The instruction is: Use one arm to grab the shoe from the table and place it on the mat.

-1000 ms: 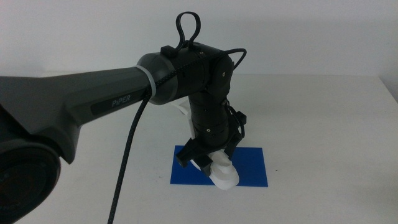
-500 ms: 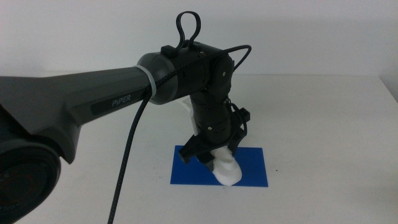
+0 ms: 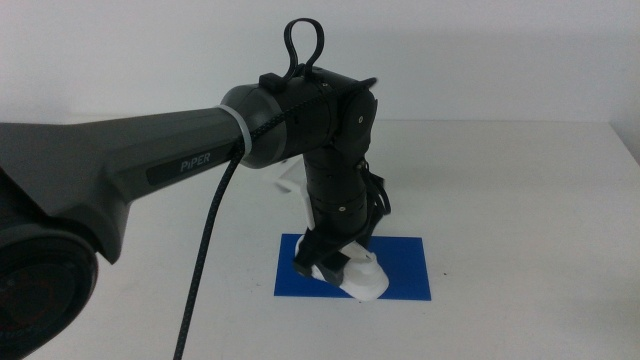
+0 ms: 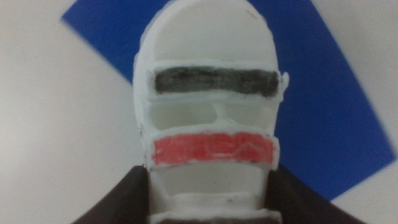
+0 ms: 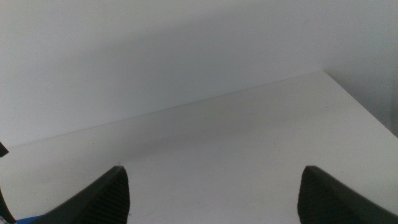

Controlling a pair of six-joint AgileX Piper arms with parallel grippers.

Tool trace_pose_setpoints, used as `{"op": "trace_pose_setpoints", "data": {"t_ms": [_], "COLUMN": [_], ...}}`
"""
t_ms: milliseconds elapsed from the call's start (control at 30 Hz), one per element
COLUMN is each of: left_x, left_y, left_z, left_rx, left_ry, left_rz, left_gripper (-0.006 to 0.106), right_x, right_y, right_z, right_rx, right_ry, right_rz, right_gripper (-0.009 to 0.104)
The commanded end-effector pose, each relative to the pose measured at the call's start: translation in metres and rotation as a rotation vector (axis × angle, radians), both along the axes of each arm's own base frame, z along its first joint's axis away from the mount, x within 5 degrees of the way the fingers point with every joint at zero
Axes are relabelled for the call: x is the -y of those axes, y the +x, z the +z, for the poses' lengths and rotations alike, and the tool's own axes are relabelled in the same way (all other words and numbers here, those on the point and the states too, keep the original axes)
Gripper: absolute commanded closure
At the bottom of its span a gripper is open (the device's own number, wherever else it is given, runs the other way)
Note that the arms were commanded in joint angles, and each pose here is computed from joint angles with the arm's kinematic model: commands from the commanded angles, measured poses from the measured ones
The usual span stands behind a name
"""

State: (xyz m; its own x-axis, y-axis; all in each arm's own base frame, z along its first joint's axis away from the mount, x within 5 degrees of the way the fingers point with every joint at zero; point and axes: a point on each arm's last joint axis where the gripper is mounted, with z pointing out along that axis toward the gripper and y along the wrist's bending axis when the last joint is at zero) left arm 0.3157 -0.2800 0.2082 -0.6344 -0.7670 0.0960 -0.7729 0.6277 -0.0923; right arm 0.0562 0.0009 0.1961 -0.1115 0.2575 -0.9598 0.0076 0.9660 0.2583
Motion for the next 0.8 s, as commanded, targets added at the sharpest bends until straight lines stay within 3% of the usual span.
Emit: {"op": "trace_pose_setpoints", "data": {"t_ms": [0,133,333,600,767], "left_x": [0.001,0.002,0.009,0.011,0.015], "left_y": [0.0,0.001,0.009,0.013,0.018], "left_z": [0.004,0.004,-0.01,-0.028,-0.032], "left_rx": [-0.016,-0.063,-0.038,-0.028,0.002], "left_ry": [-0.009,-0.029,-0.08,-0.048,-0.088], "left_rz": [0.209,0.568,0.574,0.511,0.517], "left_gripper": [0.098,0.098,0.098,0.098,0.098], "right_x": [0.0,0.0,0.0,0.0,0.0], "right_y": [0.0,0.0,0.0,0.0,0.0], "right_z": [0.0,0.0,0.0,0.0,0.0], "right_rx": [0.011,0.011,0.011,0.011,0.011], "right_ry": [-0.01,-0.01,-0.01,-0.01,-0.01], "right_rz": [0.002,0.002,0.002,0.002,0.002], "right_gripper": [0.016,0.016,0.016,0.016,0.016]}}
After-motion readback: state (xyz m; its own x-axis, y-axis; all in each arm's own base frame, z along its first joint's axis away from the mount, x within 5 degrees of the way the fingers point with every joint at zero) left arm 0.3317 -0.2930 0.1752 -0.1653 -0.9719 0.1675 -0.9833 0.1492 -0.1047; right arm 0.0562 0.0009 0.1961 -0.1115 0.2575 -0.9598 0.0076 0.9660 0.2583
